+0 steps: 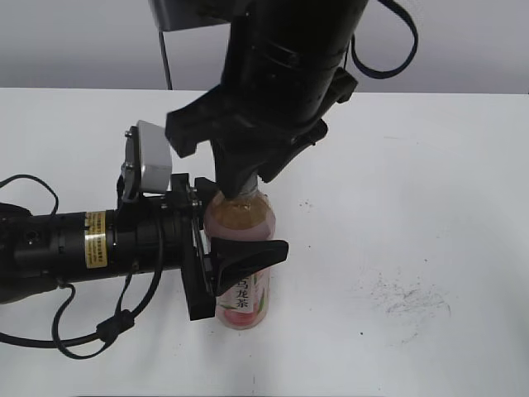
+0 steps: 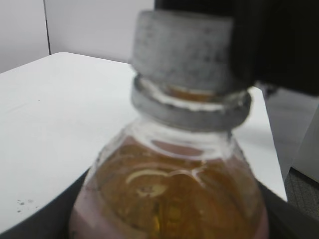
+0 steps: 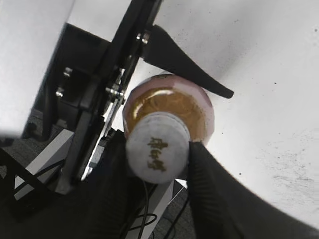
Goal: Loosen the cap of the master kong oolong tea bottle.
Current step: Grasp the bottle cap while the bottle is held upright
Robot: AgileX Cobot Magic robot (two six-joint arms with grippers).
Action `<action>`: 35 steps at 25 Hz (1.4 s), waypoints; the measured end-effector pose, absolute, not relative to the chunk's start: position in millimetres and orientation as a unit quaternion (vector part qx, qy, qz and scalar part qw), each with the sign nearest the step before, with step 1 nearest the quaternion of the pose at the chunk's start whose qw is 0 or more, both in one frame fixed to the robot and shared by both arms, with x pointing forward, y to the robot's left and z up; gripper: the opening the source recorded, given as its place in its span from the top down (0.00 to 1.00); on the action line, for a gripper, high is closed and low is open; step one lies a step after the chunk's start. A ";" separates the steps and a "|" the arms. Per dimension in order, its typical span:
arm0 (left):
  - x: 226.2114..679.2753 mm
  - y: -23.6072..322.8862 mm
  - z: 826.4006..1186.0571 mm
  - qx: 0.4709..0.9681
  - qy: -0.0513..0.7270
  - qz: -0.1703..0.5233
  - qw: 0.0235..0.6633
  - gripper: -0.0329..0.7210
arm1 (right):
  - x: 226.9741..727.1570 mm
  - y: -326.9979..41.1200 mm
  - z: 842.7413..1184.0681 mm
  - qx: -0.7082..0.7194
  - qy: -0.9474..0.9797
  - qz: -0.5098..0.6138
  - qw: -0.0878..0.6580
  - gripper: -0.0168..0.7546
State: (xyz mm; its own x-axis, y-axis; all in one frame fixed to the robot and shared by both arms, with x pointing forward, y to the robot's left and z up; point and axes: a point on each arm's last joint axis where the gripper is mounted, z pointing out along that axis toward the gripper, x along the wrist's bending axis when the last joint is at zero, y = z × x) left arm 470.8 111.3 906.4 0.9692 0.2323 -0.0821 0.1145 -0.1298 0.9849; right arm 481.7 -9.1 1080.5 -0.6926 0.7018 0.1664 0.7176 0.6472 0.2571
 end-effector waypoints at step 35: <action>468.5 111.1 906.7 0.751 0.099 0.047 0.651 0.37 | 485.8 -5.3 1092.8 0.845 -0.500 -0.056 -0.179 0.62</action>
